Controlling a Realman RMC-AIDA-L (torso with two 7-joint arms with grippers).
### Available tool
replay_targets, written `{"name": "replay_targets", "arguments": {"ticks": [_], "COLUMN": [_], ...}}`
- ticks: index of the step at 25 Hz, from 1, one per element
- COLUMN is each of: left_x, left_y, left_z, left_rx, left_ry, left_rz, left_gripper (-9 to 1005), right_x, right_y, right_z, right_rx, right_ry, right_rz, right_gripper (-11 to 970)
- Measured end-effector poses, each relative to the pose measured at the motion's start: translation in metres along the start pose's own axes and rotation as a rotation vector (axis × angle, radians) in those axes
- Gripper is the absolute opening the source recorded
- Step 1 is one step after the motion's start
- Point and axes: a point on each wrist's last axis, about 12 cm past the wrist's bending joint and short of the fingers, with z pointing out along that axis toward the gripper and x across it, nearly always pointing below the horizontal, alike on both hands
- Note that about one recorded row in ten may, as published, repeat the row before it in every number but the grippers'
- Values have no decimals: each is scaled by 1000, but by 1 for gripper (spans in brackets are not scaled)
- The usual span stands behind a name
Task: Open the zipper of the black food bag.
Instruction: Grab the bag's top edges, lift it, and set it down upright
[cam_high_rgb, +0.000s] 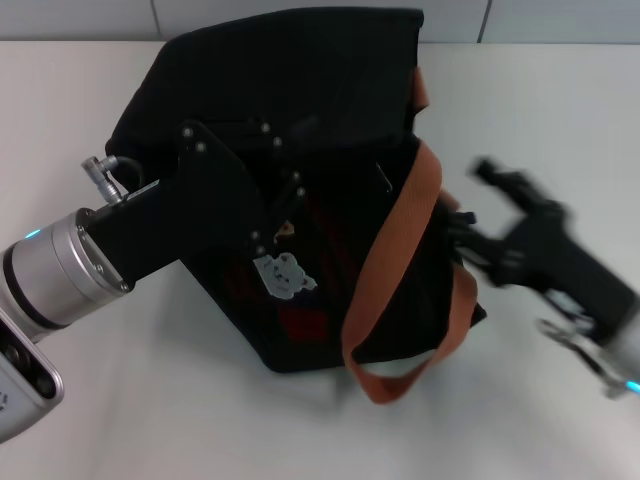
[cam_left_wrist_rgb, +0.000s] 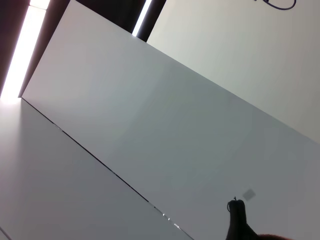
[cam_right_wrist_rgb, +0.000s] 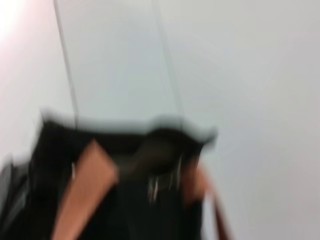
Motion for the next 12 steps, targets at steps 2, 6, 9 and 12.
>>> {"name": "replay_targets", "arguments": {"ticks": [2,6,9,12], "left_x": [0,-1,-2,-2], "left_y": [-1,-5,-7,-8], "left_z": [-1,0,1,1], "left_rx": [1,2,2,7], "left_ry": [1,2,5,3], "left_rz": [1,9,14,13], "left_gripper": [99,97,95,94], "right_x": [-7,-19,-21,-23], "right_y": [3,10,16,20], "right_z": [-19,-31,-23,-9], "right_rx": [45,80,106,139], "right_ry": [-94,-219,-258,-280], "right_rz": [-64,-295,-484,-630], "right_gripper": [843,843,842,842]}}
